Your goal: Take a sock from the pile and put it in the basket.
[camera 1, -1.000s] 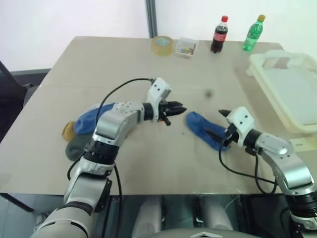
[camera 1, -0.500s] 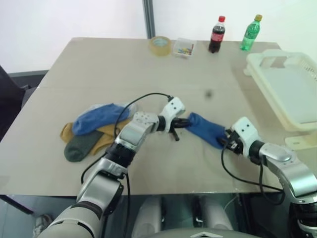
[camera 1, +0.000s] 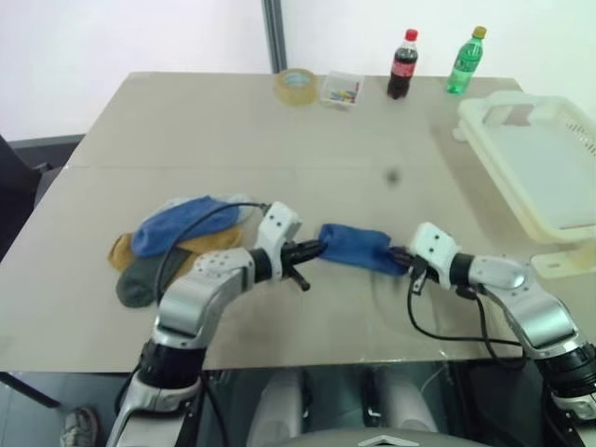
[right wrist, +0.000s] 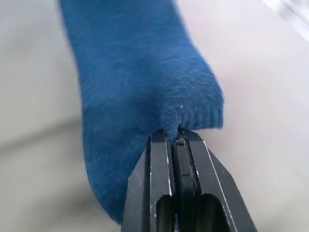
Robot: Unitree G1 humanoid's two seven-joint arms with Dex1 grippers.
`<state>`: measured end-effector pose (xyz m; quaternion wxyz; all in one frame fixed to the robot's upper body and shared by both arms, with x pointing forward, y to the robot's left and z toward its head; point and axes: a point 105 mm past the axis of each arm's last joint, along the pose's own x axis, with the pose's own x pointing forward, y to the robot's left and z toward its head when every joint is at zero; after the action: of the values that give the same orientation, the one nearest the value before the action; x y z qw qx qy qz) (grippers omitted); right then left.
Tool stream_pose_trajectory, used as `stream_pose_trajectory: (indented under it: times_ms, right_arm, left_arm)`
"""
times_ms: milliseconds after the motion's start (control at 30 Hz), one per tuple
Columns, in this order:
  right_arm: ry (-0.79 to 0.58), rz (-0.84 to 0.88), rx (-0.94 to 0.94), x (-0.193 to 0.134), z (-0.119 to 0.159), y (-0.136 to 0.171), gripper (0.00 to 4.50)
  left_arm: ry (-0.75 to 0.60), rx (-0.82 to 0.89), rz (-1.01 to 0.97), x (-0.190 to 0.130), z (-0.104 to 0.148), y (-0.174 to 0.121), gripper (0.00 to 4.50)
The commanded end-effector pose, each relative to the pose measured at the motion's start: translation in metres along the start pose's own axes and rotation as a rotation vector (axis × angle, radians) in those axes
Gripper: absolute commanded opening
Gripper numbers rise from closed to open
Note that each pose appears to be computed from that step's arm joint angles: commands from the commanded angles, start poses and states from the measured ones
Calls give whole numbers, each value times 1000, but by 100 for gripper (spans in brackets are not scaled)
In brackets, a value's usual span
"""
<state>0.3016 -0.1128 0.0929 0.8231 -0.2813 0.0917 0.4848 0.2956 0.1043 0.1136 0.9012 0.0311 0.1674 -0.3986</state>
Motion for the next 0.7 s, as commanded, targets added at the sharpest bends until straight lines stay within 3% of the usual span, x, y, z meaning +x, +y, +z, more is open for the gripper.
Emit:
stream_pose_trajectory:
  times_ms: [33, 267, 300, 333, 367, 467, 600, 700]
  right_arm:
    - [-24, 51, -45, 1, 8, -6, 4]
    - [-16, 80, -62, -2, 8, -17, 4]
    - [-18, 82, -58, -2, 9, -17, 67]
    - [-22, 85, -55, -2, 10, -18, 86]
    - [-24, 88, -55, -2, 10, -17, 150]
    - [-44, 83, -59, -4, 15, -16, 279]
    - [-139, 29, -59, -12, 31, -20, 449]
    - [-278, 25, -57, -24, 56, -17, 449]
  left_arm:
    - [-21, -9, 36, -11, 3, -7, 0]
    - [21, -72, 29, -11, -12, -16, 0]
    - [25, -73, 26, -11, -12, -16, 58]
    - [25, -72, 24, -11, -12, -16, 74]
    - [25, -71, 25, -11, -12, -15, 140]
    - [1, -57, 56, -11, -9, -8, 268]
    - [-128, -27, 149, -17, 12, 13, 447]
    - [-180, 69, 369, -28, 28, 48, 447]
